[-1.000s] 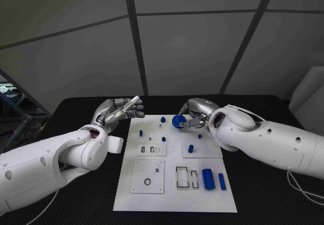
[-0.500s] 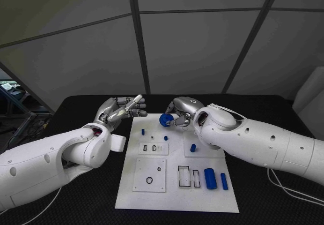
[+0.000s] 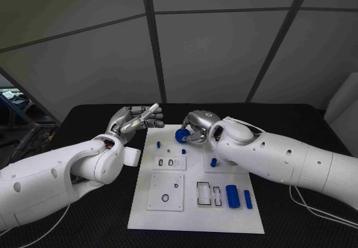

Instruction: Assemble the parts on the task board

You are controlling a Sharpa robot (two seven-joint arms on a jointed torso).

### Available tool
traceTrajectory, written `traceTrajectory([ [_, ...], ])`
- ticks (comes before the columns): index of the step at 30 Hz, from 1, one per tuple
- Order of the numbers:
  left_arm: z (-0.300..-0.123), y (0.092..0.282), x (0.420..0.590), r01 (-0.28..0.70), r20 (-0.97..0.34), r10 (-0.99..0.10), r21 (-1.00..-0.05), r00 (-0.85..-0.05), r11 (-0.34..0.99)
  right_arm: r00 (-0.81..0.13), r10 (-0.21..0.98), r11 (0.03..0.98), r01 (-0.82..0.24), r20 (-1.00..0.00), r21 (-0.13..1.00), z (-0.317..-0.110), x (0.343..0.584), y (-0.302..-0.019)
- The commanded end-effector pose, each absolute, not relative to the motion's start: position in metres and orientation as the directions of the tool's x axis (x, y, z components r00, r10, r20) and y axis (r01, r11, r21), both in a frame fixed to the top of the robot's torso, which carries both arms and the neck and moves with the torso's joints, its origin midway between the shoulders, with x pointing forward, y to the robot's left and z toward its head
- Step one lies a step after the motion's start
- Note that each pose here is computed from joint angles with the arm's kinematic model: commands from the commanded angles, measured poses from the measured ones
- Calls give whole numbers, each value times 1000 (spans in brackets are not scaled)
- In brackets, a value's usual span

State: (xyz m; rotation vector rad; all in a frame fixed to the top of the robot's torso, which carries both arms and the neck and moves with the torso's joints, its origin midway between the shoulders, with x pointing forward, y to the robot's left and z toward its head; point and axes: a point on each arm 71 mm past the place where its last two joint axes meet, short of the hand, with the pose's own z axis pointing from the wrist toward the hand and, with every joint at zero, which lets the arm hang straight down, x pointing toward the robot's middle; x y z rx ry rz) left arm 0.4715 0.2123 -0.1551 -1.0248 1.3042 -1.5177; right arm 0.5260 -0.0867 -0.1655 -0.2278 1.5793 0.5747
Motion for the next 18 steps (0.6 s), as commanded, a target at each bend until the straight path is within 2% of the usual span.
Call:
traceTrajectory([
  [1,-154,211,472,103,47,-952,-991,-303,-82,-123,170,846,-490,-978,209,-168,526,-84],
  [18,-154,211,472,103,46,-952,-991,-301,-81,-128,166,847,-490,-978,208,-172,529,-78],
])
